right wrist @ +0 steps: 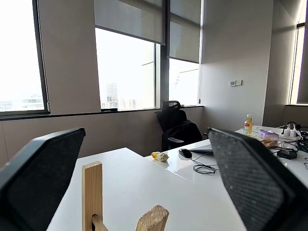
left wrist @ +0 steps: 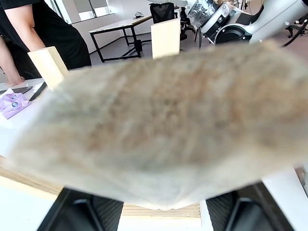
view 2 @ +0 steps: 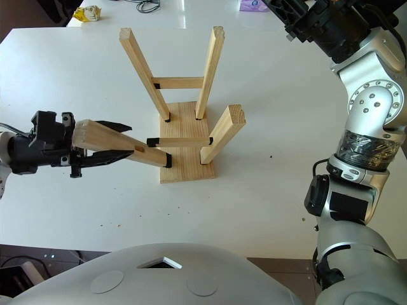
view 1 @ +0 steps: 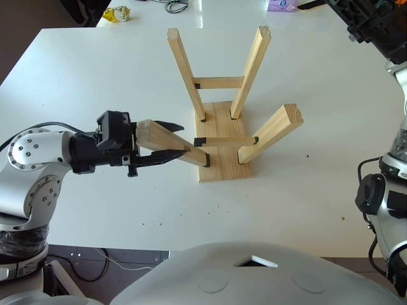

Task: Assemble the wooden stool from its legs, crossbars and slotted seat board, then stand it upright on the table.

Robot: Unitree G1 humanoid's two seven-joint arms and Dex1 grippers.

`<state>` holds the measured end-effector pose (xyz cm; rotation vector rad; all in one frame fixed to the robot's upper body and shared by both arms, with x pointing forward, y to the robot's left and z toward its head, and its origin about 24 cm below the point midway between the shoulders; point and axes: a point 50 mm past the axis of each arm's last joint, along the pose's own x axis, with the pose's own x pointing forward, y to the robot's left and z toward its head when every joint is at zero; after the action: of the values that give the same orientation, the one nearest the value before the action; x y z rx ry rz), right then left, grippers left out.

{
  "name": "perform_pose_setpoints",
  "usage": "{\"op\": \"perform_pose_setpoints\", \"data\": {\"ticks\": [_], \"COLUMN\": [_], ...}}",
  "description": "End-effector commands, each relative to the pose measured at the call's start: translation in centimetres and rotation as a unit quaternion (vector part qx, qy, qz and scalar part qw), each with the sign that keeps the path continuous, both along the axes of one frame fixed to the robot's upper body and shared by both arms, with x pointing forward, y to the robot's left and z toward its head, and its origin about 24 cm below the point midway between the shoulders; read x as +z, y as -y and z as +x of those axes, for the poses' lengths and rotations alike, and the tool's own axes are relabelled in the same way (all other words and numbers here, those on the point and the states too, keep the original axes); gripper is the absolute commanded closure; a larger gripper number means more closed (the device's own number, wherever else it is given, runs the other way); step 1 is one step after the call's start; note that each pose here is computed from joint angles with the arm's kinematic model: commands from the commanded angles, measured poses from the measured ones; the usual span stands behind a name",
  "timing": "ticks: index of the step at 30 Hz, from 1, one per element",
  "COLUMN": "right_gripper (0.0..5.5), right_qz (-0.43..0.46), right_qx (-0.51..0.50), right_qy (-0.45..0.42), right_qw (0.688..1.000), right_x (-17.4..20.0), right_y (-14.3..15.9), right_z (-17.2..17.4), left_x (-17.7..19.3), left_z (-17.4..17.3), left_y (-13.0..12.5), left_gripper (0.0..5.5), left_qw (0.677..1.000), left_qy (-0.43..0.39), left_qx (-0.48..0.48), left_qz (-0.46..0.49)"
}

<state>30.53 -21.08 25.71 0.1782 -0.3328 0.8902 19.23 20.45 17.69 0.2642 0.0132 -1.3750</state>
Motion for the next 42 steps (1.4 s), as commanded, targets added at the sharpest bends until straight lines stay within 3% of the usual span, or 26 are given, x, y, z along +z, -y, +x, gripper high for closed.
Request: {"op": "perform_pose_setpoints", "data": {"ticks": [1, 20, 28, 42], "right_gripper": [0.82, 0.82, 0.82, 0.82], "right_qz": [0.006, 0.030, 0.040, 0.052], "right_qx": [0.003, 0.052, 0.051, 0.049], "right_qy": [0.000, -0.005, -0.016, -0.033], "right_qw": [1.000, 0.998, 0.998, 0.997], "right_x": [0.1, -0.7, -1.3, -2.2], "right_y": [0.0, -3.0, -3.4, -4.0], "right_z": [-0.3, -4.0, -4.2, -4.4], "left_x": [-0.7, -0.6, -2.2, -0.7], "left_z": [0.2, 2.7, 2.8, 5.8], "left_y": [-0.2, 0.5, 1.0, 1.2], "left_gripper": [3.45, 3.45, 3.45, 3.45], "left_qw": [0.998, 0.996, 0.990, 0.985], "left_qy": [-0.031, -0.042, -0.069, -0.025], "left_qx": [-0.025, -0.037, -0.072, -0.103], "left_qz": [0.039, 0.073, 0.101, 0.136]}}
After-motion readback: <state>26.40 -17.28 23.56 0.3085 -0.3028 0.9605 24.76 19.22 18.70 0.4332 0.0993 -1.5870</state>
